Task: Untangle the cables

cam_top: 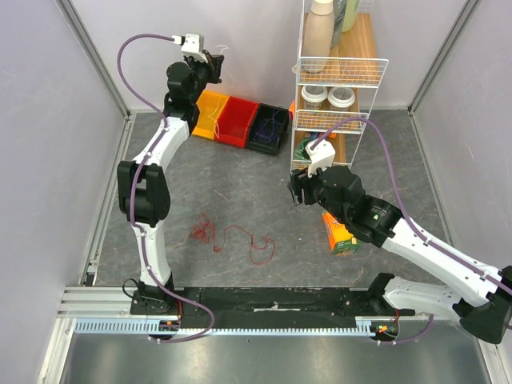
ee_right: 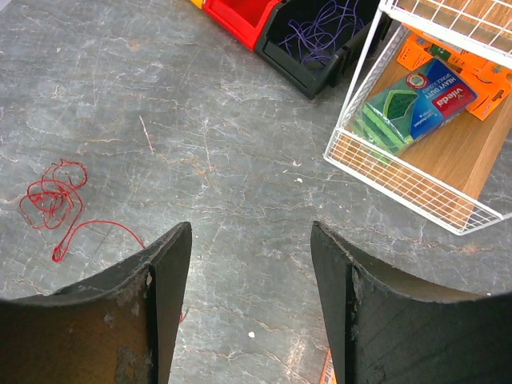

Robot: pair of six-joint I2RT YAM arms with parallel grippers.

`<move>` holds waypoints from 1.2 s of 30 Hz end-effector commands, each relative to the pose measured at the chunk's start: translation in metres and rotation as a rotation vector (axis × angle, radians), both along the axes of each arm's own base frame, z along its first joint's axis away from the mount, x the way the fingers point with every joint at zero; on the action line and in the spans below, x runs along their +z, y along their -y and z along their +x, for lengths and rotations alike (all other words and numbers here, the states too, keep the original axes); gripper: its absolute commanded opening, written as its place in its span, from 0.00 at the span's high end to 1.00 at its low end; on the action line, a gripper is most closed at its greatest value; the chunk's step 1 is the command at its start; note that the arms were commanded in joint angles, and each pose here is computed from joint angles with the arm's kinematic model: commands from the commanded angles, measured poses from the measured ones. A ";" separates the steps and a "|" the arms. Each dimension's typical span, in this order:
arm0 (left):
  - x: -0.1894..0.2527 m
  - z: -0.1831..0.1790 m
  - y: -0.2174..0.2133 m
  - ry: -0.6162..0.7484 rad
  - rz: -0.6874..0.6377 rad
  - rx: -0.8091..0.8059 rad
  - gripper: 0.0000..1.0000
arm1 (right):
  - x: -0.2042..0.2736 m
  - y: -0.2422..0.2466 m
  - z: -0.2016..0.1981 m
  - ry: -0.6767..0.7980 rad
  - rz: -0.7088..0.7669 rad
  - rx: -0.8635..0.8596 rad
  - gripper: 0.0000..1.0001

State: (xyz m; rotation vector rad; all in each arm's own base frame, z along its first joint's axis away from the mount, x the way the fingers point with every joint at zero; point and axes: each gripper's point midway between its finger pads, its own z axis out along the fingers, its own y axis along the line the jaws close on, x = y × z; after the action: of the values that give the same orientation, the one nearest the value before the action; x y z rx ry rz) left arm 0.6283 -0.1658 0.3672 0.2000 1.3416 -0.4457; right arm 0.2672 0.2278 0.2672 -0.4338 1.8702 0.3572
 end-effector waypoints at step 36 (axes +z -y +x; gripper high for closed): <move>-0.166 0.029 0.027 -0.556 0.040 -0.012 0.77 | -0.009 0.003 -0.018 -0.026 0.055 0.039 0.31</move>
State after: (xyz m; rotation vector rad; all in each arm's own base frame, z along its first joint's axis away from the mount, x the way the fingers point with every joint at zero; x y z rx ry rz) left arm 0.6527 -0.1935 0.1898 0.1252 1.8823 -0.5521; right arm 0.2550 0.2247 0.2482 -0.4446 1.9025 0.3953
